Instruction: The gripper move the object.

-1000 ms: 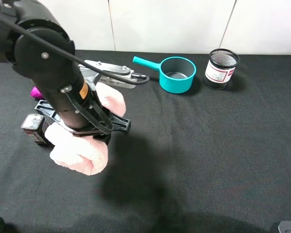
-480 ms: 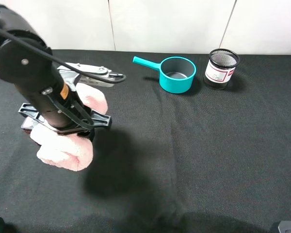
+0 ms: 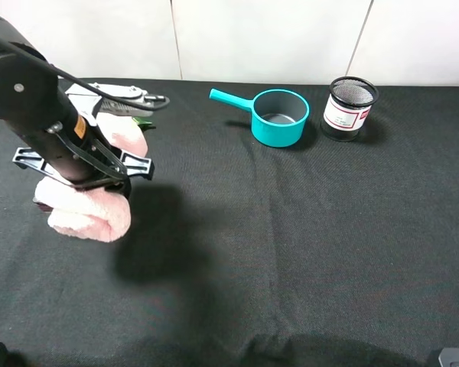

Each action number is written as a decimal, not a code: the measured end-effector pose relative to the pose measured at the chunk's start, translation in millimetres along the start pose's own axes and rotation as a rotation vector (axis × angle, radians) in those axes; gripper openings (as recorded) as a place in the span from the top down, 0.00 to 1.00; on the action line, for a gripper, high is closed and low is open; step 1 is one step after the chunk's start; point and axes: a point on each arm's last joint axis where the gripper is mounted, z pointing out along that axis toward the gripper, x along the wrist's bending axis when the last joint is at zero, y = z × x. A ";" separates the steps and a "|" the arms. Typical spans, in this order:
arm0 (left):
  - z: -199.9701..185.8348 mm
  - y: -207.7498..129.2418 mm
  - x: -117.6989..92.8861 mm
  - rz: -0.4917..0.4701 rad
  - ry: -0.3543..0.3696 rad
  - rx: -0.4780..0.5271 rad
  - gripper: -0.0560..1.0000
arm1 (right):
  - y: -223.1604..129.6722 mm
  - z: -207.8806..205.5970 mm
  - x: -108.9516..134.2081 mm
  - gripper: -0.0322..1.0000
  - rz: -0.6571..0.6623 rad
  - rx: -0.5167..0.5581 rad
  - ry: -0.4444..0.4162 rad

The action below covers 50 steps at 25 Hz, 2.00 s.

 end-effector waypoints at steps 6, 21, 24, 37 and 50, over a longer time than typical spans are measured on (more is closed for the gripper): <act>21.8 3.1 -4.7 0.013 -0.002 0.014 0.45 | 0.0 0.0 0.0 0.30 0.000 0.000 0.000; 48.2 0.2 -9.2 0.022 0.005 0.058 0.45 | 0.0 0.0 0.0 0.30 0.000 0.000 0.000; 48.2 0.2 -9.2 0.022 0.005 0.059 0.45 | 0.0 0.0 0.0 0.30 0.000 0.000 0.000; 48.2 0.2 -9.2 0.022 0.005 0.059 0.18 | 0.0 0.0 0.0 0.30 0.000 0.000 0.000; 40.4 4.3 -12.1 0.006 -0.020 0.053 0.17 | 0.0 0.0 0.0 0.30 0.000 0.000 0.000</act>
